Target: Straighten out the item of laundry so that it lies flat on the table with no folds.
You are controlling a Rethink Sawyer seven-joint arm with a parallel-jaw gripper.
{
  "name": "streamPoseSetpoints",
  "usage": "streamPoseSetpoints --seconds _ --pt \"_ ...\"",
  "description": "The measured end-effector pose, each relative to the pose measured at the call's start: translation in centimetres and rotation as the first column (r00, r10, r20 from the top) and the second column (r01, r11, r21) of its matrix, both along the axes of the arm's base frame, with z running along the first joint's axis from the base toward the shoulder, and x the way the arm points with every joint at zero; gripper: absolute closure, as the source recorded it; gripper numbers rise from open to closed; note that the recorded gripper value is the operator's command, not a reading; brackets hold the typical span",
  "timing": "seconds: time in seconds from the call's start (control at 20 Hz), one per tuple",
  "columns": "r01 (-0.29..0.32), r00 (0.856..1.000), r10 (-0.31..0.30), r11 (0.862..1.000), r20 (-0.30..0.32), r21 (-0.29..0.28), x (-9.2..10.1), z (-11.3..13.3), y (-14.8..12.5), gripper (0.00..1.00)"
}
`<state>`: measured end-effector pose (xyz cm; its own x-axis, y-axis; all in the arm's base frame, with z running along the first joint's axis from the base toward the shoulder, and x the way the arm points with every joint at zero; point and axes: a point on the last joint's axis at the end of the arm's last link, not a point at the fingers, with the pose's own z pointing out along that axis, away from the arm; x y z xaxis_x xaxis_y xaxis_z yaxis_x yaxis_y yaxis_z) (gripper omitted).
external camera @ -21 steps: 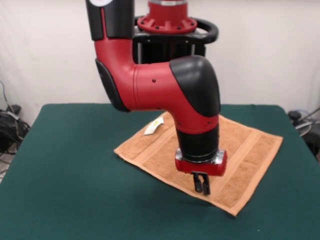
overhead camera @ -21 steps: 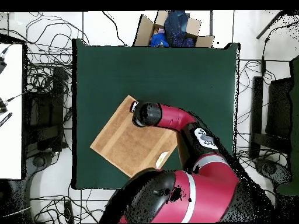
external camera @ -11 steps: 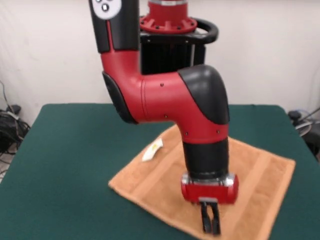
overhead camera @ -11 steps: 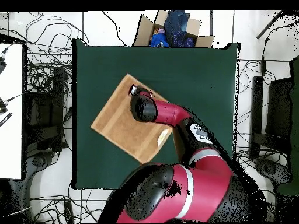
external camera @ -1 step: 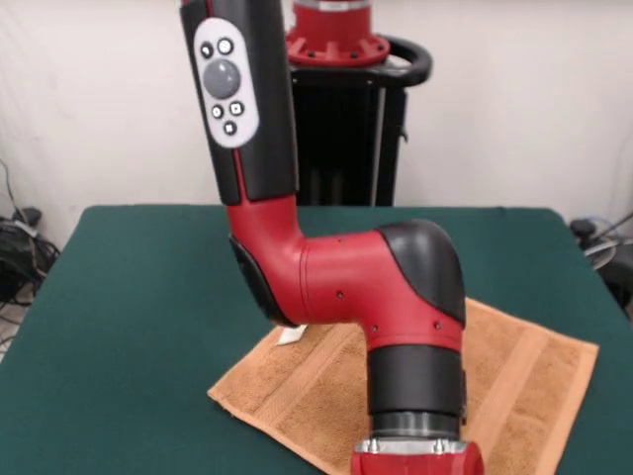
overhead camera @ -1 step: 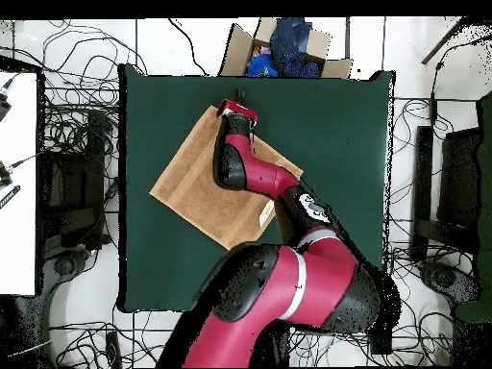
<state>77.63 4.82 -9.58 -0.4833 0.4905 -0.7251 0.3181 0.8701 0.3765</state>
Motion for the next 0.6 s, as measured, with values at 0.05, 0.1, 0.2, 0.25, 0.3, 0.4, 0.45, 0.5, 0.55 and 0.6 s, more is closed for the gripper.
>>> streamPoseSetpoints --seconds 0.05,0.1,0.2,0.25,0.3,0.4,0.45,0.5,0.55,0.6 --pt "0.001 1.0 -0.001 1.0 -0.03 0.008 -0.2 -0.5 0.2 1.0" --pt "-0.001 0.997 0.002 1.0 -0.082 0.018 -0.4 -1.0 0.6 1.0" --pt "0.0 0.993 0.003 1.0 -0.12 0.024 0.7 0.1 0.6 1.0" --pt "-0.007 0.988 0.012 1.0 -0.155 0.029 1.1 0.7 0.7 1.0" --pt "-0.015 0.982 0.021 0.999 -0.189 0.035 1.4 1.4 0.9 1.0" --pt "-0.026 0.975 0.034 0.999 -0.221 0.039 1.4 1.6 1.2 1.0" --pt "-0.036 0.97 0.044 0.999 -0.24 0.039 1.2 1.7 1.4 1.0" --pt "-0.05 0.964 0.058 0.998 -0.261 0.036 0.9 1.9 1.8 1.0" --pt "-0.06 0.961 0.066 0.998 -0.27 0.03 0.7 2.0 2.1 1.0" --pt "-0.069 0.958 0.073 0.997 -0.278 0.024 0.5 2.2 2.4 1.0"
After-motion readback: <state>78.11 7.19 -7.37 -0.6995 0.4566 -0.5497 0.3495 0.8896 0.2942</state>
